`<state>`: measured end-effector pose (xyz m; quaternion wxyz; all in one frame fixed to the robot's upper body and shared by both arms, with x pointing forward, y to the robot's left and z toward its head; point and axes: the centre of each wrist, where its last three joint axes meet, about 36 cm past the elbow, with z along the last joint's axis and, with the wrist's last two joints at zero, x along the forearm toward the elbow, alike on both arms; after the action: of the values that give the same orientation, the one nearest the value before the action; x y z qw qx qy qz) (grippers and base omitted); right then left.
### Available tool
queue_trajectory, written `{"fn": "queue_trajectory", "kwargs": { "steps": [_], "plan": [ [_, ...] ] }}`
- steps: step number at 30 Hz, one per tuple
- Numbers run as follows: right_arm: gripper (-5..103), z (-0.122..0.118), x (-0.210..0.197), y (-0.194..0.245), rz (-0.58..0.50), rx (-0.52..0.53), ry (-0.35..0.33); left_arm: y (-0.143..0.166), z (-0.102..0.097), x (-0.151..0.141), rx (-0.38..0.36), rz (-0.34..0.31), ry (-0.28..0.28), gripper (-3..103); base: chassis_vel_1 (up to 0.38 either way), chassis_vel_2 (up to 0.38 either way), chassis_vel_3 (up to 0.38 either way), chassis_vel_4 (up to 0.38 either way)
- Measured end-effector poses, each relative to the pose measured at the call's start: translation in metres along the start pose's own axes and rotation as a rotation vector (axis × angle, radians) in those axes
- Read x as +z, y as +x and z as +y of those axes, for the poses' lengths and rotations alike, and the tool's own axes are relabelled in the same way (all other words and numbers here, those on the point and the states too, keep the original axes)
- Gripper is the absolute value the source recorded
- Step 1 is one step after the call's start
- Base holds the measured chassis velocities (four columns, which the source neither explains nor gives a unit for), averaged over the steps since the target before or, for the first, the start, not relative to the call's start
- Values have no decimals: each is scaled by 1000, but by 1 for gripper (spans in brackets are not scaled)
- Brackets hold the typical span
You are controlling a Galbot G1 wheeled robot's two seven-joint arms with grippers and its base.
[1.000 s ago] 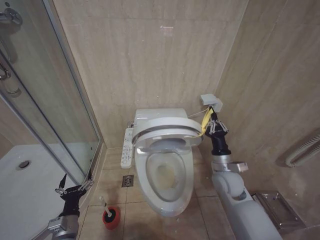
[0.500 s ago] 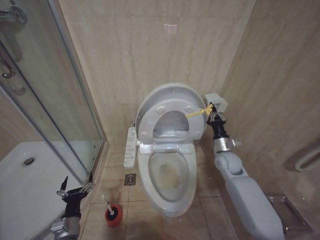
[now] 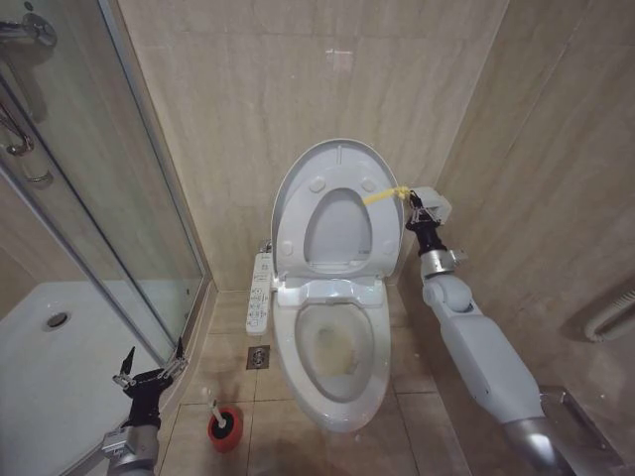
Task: Open the toilet lid, clean the toilet bowl with a toilet brush, close the toilet lid, and flush.
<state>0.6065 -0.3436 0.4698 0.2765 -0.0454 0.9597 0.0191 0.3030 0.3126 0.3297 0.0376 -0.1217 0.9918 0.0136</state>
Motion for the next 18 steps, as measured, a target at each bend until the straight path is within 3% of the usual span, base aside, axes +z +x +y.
{"fn": "queue_trajectory", "kwargs": {
  "steps": [9, 16, 17, 18],
  "plan": [
    [0, -20, 4, -12, 39, -56, 55, 2, 1, -1, -3, -2, 5, 100, 0, 0, 0, 0],
    [0, -17, -2, -1, 43, -80, 42, 3, 1, -6, -3, -13, 7, 100, 0, 0, 0, 0],
    [9, -16, -4, 2, 42, -84, 36, 3, 1, -7, -2, -15, 8, 100, 0, 0, 0, 0],
    [9, -15, -8, 5, 38, -89, 30, 3, 1, -7, -1, -17, 9, 100, 0, 0, 0, 0]
  ]
}}
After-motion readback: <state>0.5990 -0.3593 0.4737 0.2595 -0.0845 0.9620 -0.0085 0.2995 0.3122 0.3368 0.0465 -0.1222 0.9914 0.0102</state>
